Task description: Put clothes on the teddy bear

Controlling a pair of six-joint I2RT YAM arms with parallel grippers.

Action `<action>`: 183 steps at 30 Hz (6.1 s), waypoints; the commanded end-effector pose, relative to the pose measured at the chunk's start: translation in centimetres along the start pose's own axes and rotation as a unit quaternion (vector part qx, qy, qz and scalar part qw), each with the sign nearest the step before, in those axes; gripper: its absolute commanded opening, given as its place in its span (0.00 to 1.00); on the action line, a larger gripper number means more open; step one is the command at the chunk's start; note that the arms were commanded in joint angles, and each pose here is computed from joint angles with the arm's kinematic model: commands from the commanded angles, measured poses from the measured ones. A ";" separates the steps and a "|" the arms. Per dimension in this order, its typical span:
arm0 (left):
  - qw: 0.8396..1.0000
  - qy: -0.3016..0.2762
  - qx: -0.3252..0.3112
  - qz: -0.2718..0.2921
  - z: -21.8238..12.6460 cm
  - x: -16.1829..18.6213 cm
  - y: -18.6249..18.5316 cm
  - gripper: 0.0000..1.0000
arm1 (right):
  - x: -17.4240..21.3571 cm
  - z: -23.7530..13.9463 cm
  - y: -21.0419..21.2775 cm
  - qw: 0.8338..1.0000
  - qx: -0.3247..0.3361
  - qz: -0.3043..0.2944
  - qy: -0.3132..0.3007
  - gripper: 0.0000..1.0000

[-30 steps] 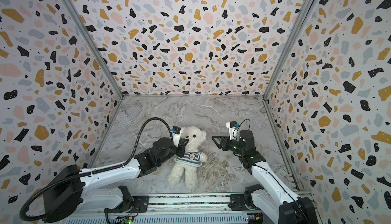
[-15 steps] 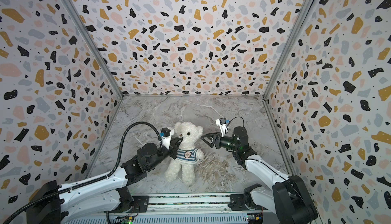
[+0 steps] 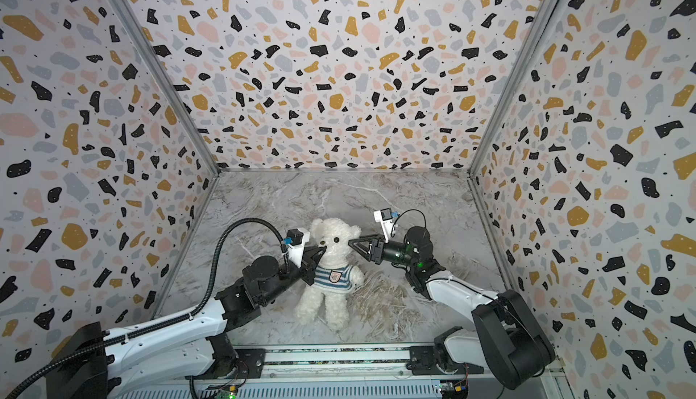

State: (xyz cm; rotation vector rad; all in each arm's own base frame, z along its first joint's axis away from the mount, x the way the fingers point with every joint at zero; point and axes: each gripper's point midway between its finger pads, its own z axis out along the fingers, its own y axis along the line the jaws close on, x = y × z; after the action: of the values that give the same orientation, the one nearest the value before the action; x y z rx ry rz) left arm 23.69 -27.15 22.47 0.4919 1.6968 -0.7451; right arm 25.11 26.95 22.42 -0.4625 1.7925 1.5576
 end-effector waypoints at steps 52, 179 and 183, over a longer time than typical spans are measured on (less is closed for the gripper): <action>0.930 -0.006 0.038 -0.367 -1.0 6.4 -4.6 0.52 | -2.3 -1.5 7.7 0.968 0.034 -0.218 -0.121 0.00; 0.979 0.122 -0.071 -0.149 5.7 9.8 -11.8 0.54 | -1.1 -6.1 -3.1 0.937 0.303 0.003 -0.175 0.00; 0.980 0.118 -0.071 -0.146 6.3 9.7 -12.2 0.44 | -1.0 -6.1 -3.1 0.937 0.303 0.007 -0.174 0.00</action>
State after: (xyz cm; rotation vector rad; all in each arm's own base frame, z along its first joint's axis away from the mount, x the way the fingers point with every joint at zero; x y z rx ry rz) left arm 16.91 -40.22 13.43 0.2819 2.1014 -0.7839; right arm 26.14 20.16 19.14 0.1028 1.9062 0.9054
